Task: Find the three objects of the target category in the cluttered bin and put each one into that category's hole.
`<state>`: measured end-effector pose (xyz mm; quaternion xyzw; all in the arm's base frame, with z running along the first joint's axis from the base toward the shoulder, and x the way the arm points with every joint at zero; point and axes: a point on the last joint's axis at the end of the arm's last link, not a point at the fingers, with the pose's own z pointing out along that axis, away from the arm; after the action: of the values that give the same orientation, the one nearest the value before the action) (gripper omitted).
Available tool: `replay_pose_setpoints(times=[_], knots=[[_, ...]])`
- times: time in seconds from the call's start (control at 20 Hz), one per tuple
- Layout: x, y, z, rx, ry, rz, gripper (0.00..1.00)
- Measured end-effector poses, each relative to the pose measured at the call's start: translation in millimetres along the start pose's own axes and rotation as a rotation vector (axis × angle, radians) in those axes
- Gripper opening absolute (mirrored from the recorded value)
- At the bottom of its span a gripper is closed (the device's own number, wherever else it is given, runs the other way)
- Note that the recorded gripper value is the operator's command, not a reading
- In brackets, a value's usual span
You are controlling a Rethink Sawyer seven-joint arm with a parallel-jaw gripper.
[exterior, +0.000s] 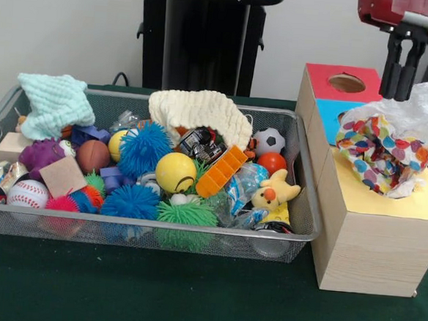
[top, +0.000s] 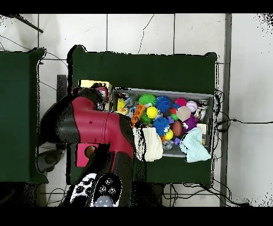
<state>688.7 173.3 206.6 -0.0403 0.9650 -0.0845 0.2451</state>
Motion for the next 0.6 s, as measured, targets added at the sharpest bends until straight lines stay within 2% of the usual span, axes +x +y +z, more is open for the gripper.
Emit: replay_pose_setpoints(times=[0.15, 0.25, 0.35, 0.5, 0.6], knots=[[1.3, -3, 0, -0.01, 0.066, -0.011, 0.0], [7.7, -8, -1, -0.027, 0.192, -0.024, 0.0], [13.0, -12, -2, -0.036, 0.271, -0.031, 0.0], [20.9, -17, -4, -0.049, 0.384, -0.045, 0.0], [25.0, -18, -3, -0.052, 0.421, -0.058, 0.0]])
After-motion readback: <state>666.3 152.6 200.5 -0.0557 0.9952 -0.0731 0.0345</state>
